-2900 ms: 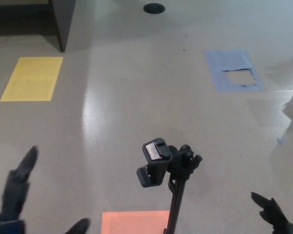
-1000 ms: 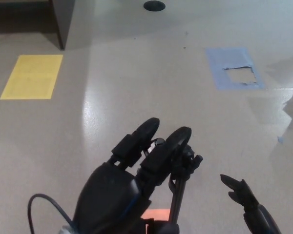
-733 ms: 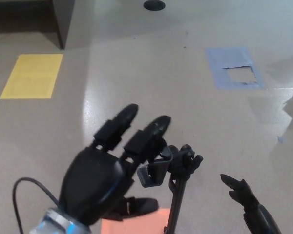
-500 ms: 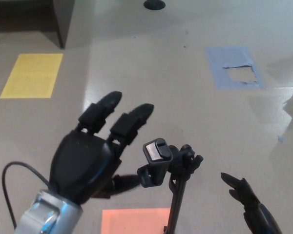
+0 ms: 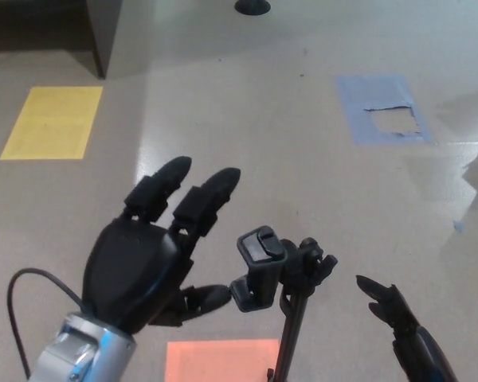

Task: A phone stand is kept on the floor and the robot uses both its hands to grab it and uses its left hand to extend the phone stand by pulling it upwards

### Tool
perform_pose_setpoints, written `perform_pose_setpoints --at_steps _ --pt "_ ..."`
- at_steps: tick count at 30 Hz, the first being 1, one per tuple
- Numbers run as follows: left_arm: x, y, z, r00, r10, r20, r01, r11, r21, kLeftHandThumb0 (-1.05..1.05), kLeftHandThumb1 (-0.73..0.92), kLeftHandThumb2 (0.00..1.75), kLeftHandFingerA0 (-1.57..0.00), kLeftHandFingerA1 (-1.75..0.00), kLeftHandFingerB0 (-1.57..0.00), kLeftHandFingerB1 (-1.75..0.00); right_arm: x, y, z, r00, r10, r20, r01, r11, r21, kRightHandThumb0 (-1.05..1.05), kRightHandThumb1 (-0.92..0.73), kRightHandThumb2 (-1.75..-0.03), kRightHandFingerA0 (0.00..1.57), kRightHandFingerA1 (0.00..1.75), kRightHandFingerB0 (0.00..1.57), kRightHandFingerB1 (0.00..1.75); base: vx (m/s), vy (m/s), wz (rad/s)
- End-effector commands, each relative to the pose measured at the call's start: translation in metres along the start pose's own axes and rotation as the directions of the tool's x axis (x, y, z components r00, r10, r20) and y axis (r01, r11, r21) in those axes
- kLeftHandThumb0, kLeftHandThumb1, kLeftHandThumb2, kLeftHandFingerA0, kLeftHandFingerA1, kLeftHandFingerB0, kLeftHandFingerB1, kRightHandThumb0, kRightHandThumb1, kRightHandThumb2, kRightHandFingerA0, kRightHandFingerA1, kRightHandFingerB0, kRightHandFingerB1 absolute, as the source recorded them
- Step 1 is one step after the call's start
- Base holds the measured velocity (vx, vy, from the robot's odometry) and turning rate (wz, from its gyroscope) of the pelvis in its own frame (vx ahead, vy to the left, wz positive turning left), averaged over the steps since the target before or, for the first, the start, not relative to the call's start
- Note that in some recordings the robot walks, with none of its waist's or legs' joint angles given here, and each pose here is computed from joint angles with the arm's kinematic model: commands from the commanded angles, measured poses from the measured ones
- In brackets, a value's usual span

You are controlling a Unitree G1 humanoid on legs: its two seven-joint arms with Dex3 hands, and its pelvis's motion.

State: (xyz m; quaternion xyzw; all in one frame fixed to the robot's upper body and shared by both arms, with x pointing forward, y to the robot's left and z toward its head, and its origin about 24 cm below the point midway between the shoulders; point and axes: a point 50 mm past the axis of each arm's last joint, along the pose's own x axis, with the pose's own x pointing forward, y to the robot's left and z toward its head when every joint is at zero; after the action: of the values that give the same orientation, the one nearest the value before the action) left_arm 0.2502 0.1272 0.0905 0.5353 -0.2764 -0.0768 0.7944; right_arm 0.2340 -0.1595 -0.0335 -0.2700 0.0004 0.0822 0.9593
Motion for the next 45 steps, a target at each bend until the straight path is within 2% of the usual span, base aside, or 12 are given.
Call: perform_pose_setpoints --at_steps 1,16,29,30,31,32,34,35,38,40,45 --pt "-0.007 -0.003 0.007 0.999 -0.043 0.013 0.044 0.998 -0.036 -0.91 0.52 0.92 0.00 0.00 -0.07 -0.06 0.002 -0.002 0.001 1.000 -0.012 -0.003 0.012 1.000 -0.008 -0.58 -0.12 -0.91 0.01 0.64 0.00 0.61 0.00 0.000 0.00" --pt "-0.014 0.002 0.014 0.996 -0.075 0.047 0.075 0.997 0.003 -0.91 0.51 0.92 0.00 0.00 -0.04 -0.02 0.001 -0.002 -0.001 1.000 -0.007 -0.006 0.007 1.000 -0.006 -0.57 -0.13 -0.91 0.03 0.65 0.00 0.60 0.00 0.000 0.00" --pt "-0.012 -0.004 0.009 0.997 -0.071 0.021 0.071 0.997 -0.017 -0.89 0.52 0.90 0.00 -0.01 -0.11 -0.10 0.004 0.000 0.000 1.000 -0.013 -0.008 0.013 1.000 0.003 -0.57 -0.11 -0.90 0.04 0.65 0.00 0.61 0.00 0.000 0.00" --pt "-0.010 -0.009 0.006 1.000 -0.028 0.011 0.028 0.998 -0.055 -0.76 0.54 0.57 -0.02 -0.26 -0.12 -0.25 0.007 0.001 0.002 1.000 -0.014 -0.004 0.014 1.000 0.022 -0.55 -0.10 -0.89 0.07 0.66 0.02 0.61 0.00 0.000 0.00" --pt "-0.009 -0.011 0.005 1.000 -0.009 0.007 0.009 0.997 -0.071 -0.76 0.54 0.57 -0.02 -0.26 -0.12 -0.25 0.008 0.002 0.003 1.000 -0.014 -0.002 0.014 0.999 0.030 -0.55 -0.10 -0.89 0.07 0.66 0.02 0.61 0.00 0.000 0.00" --pt "-0.008 -0.012 0.004 1.000 0.001 0.006 0.000 0.997 -0.080 -0.75 0.44 0.84 -0.04 -0.24 -0.11 -0.31 0.008 0.002 0.004 1.000 -0.014 -0.002 0.014 1.000 0.027 -0.56 -0.11 -0.90 0.06 0.66 0.01 0.61 0.00 0.000 0.00" --pt "-0.007 -0.014 0.004 1.000 0.015 0.005 -0.015 0.996 -0.093 -0.75 0.44 0.84 -0.04 -0.24 -0.11 -0.31 0.009 0.003 0.004 1.000 -0.014 -0.001 0.014 1.000 0.022 -0.56 -0.11 -0.90 0.06 0.66 0.01 0.61 0.00 0.000 0.00" --pt "-0.005 -0.019 0.002 0.998 0.055 -0.008 -0.056 0.989 -0.136 -0.70 0.42 0.80 -0.04 -0.34 -0.09 -0.35 0.012 0.006 0.007 1.000 -0.014 0.002 0.014 1.000 0.018 -0.59 -0.11 -0.90 0.05 0.67 0.00 0.61 0.00 0.000 0.00" --pt "-0.003 -0.022 0.001 0.996 0.089 -0.008 -0.089 0.982 -0.169 -0.68 0.42 0.75 -0.06 -0.38 -0.10 -0.37 0.014 0.009 0.009 1.000 -0.012 0.006 0.012 1.000 0.021 -0.60 -0.11 -0.90 0.05 0.67 0.00 0.62 0.00 0.000 0.00" --pt "0.002 -0.026 0.004 0.992 0.125 -0.006 -0.123 0.967 -0.222 -0.69 0.43 0.78 -0.05 -0.36 -0.10 -0.34 0.018 0.013 0.011 1.000 -0.010 0.015 0.009 0.999 0.036 -0.57 -0.12 -0.90 0.05 0.65 0.00 0.60 0.00 0.000 0.00" --pt "0.009 -0.029 0.013 0.982 0.187 0.007 -0.180 0.953 -0.243 -0.70 0.44 0.77 -0.05 -0.39 -0.10 -0.32 0.024 0.017 0.013 1.000 -0.005 0.004 0.005 0.999 0.039 -0.54 -0.12 -0.90 0.08 0.66 0.04 0.62 0.00 0.000 0.00"
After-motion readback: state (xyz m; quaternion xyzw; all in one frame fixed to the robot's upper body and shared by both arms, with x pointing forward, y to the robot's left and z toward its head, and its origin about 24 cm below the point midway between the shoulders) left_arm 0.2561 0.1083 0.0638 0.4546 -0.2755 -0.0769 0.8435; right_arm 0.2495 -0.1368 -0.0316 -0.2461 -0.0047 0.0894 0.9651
